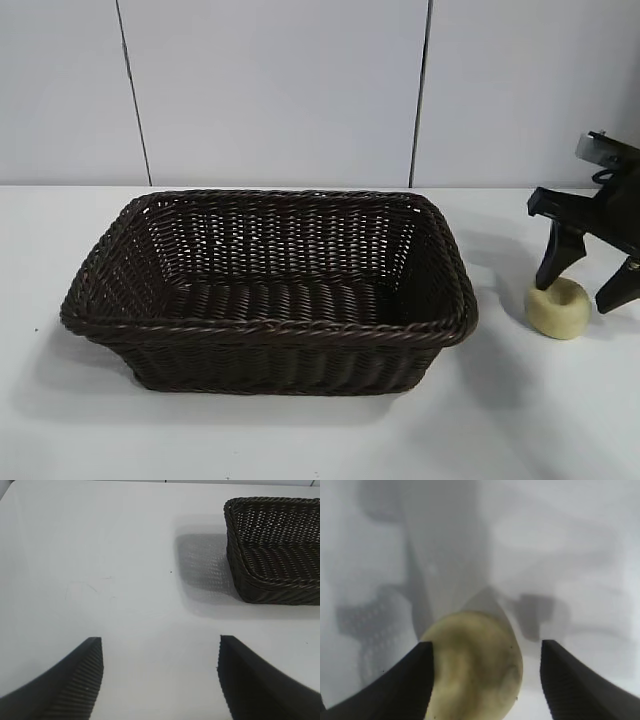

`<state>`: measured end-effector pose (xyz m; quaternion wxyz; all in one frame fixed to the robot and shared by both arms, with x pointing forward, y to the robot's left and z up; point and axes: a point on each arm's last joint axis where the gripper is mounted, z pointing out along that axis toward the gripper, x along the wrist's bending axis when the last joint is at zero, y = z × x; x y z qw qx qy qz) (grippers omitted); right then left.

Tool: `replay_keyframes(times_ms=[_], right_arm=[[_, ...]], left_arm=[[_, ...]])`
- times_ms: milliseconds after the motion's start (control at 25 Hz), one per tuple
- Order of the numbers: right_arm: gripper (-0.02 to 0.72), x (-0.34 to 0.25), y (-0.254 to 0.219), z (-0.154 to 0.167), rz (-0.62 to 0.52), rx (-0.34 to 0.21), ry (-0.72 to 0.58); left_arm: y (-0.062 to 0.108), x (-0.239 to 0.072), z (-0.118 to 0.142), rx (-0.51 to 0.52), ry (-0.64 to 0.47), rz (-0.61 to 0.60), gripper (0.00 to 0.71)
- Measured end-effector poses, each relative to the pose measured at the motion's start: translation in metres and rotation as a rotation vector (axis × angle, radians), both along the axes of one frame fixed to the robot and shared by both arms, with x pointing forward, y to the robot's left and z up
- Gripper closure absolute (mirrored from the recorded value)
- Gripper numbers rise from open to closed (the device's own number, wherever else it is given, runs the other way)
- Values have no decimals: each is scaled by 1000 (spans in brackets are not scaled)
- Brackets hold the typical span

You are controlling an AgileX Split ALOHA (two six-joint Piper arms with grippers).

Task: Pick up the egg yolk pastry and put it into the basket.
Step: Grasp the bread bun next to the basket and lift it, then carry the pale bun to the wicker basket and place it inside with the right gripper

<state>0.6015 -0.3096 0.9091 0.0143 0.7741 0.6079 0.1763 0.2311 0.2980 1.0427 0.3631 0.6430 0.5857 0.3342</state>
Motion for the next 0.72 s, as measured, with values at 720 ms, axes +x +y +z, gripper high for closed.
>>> replay_keyframes(times_ms=[720], right_arm=[[661,2,4,46,42,31,-37]], left_arm=[[0,0,0,-1,0,0,232]])
